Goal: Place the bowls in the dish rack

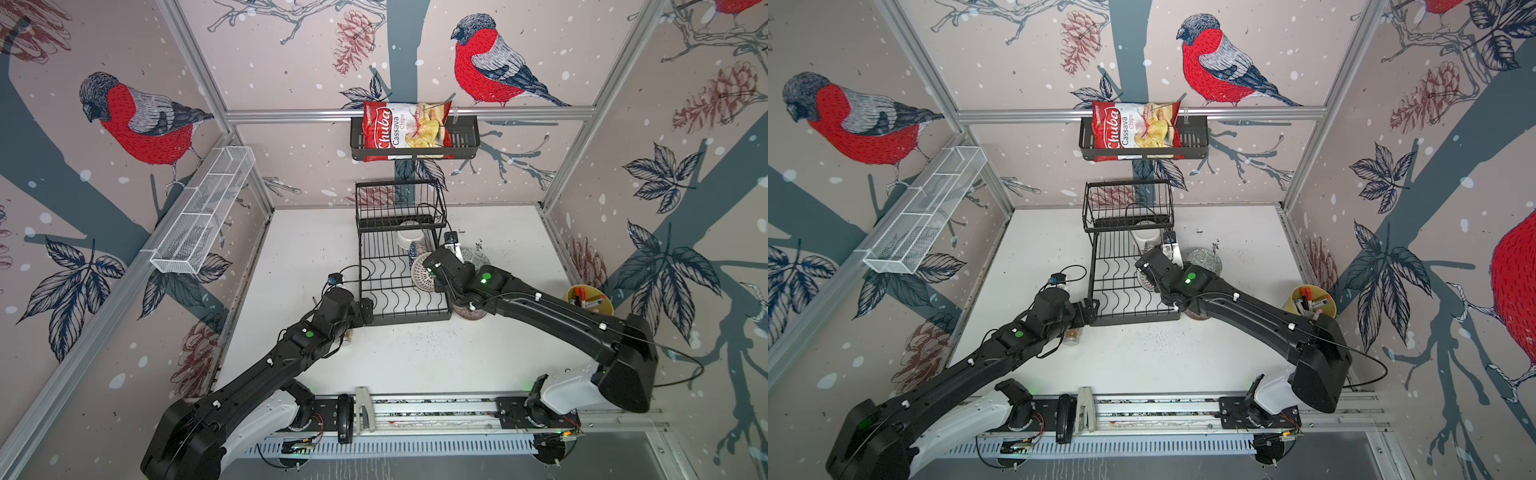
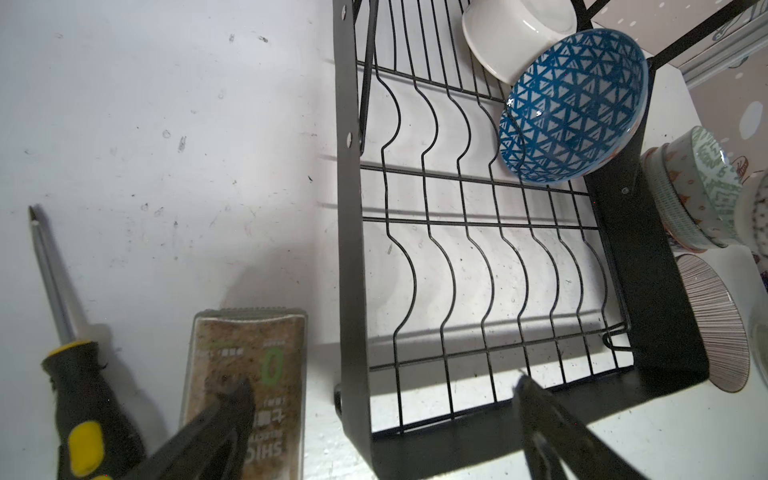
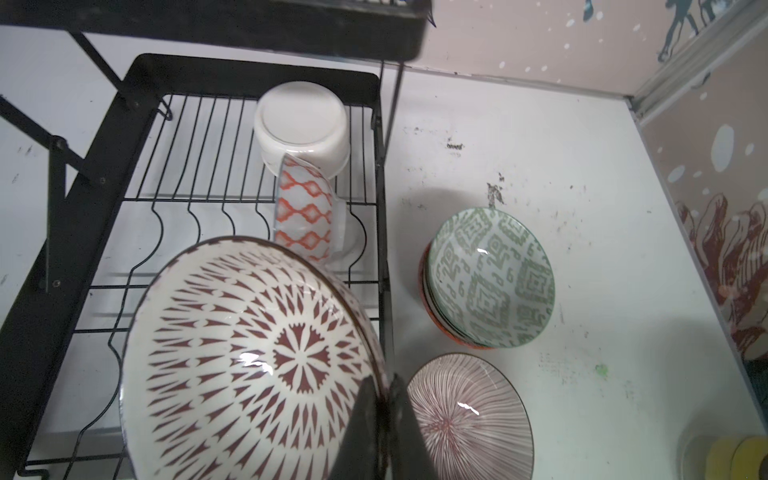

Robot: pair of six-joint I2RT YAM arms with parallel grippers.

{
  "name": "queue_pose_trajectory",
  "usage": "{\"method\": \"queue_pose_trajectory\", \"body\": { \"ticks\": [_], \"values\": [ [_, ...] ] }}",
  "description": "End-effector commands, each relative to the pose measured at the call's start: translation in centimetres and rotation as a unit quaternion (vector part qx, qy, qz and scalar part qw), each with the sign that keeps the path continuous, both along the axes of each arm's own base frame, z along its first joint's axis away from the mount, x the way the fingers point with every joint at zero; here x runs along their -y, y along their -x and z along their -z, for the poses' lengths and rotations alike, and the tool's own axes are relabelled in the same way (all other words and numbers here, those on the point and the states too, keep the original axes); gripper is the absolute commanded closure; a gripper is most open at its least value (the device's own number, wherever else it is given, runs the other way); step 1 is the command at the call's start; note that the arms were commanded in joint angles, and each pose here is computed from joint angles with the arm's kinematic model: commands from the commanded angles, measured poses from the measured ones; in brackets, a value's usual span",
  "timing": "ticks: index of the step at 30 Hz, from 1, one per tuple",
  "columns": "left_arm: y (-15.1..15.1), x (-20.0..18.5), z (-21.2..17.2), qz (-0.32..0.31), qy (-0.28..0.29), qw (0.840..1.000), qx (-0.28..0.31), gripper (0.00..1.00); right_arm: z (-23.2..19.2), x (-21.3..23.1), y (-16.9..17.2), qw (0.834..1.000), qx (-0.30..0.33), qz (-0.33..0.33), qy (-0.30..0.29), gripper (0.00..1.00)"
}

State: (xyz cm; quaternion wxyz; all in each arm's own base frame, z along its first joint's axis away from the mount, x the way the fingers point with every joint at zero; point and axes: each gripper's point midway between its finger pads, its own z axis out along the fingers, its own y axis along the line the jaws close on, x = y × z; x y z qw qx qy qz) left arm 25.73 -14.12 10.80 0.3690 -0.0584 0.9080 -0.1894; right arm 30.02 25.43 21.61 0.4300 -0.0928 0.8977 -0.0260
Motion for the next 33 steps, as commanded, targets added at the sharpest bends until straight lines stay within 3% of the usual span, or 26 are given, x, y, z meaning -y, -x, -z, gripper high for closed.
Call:
{"method": "queue_pose_trajectory", "body": {
  "ticks": [1,16,33],
  "values": [
    [-0.2,0.5,-0.2,0.012,0.017,1.000,0.006,0.04,-1.4,-1.1,-0.9,0.999,0.033,-0.004,0.019,1.00],
    [-0.1,-0.8,-0.9,0.002,0.060,0.998,0.023,0.04,-0.7,-7.6,-3.1,0.990,0.074,-0.025,0.120,1.00],
    [0.2,-0.1,-1.3,0.019,0.090,0.995,0.036,0.04,1.7,-9.9,-5.8,0.963,0.112,-0.007,0.245,1.00]
  ]
}}
